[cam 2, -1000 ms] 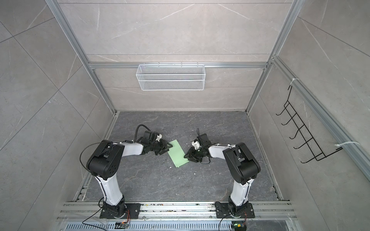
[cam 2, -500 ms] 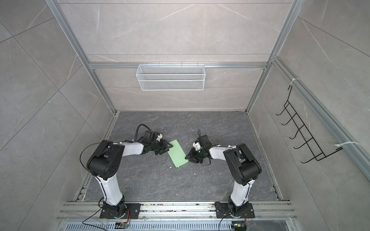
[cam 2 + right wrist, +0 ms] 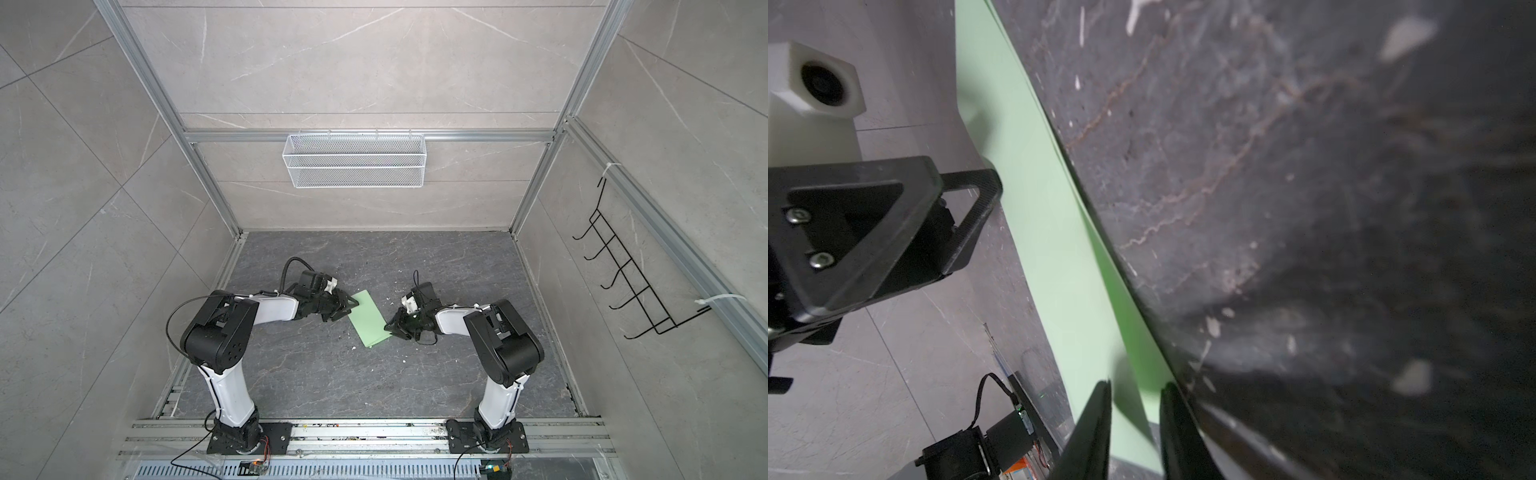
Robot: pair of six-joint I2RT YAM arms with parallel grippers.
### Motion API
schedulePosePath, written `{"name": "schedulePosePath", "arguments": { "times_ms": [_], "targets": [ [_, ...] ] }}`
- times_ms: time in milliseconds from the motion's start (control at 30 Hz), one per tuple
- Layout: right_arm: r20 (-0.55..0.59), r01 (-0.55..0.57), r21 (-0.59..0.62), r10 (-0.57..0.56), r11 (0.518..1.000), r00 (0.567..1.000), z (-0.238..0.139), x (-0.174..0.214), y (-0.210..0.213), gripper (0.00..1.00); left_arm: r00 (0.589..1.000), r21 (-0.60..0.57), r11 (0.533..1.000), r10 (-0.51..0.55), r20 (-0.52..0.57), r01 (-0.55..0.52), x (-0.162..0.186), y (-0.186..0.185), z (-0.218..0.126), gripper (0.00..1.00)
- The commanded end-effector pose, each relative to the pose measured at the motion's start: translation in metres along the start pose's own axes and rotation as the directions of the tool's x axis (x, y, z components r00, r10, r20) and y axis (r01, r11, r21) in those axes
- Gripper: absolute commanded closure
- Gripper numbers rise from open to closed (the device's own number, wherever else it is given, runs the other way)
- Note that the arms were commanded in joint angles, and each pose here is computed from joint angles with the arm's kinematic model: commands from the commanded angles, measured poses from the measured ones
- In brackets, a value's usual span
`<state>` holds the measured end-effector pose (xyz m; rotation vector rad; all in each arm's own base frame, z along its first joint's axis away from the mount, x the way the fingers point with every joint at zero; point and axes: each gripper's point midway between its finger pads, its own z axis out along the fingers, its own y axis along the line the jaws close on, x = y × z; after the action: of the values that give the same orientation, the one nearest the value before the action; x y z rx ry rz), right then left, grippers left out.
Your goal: Fold a paper plane with a square sheet of paper (pick it up from the middle)
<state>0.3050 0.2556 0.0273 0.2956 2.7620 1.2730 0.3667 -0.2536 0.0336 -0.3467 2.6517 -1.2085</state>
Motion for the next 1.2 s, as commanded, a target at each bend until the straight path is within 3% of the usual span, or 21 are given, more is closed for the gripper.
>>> {"name": "schedulePosePath", "arguments": {
  "times_ms": [0,300,500,800,1167],
  "targets": [
    [0.023,-0.006,-0.028,0.007,1.000,1.000,0.001,-0.005,0.004,0.78,1.000,-0.079,0.997,-0.017,-0.024,0.015,0.006,0.023,0.008,0.52],
    [0.039,-0.017,-0.004,0.017,1.000,0.999,-0.007,-0.001,0.001,0.96,0.999,-0.044,0.999,0.030,-0.038,-0.031,0.000,0.013,0.013,0.52],
    [0.051,-0.023,-0.024,0.024,0.999,0.998,-0.011,0.004,0.005,0.96,0.993,-0.004,0.996,0.086,-0.075,-0.086,0.000,-0.003,0.028,0.53],
    [0.091,0.040,-0.035,-0.037,0.999,0.995,-0.008,-0.011,0.027,0.95,0.986,-0.023,0.992,0.123,-0.112,-0.126,0.007,0.002,0.037,0.53],
    [0.062,0.101,-0.043,-0.098,0.994,0.993,0.019,-0.015,0.050,0.93,0.984,-0.021,0.991,0.130,-0.124,-0.134,0.005,0.002,0.043,0.53]
  ]
}}
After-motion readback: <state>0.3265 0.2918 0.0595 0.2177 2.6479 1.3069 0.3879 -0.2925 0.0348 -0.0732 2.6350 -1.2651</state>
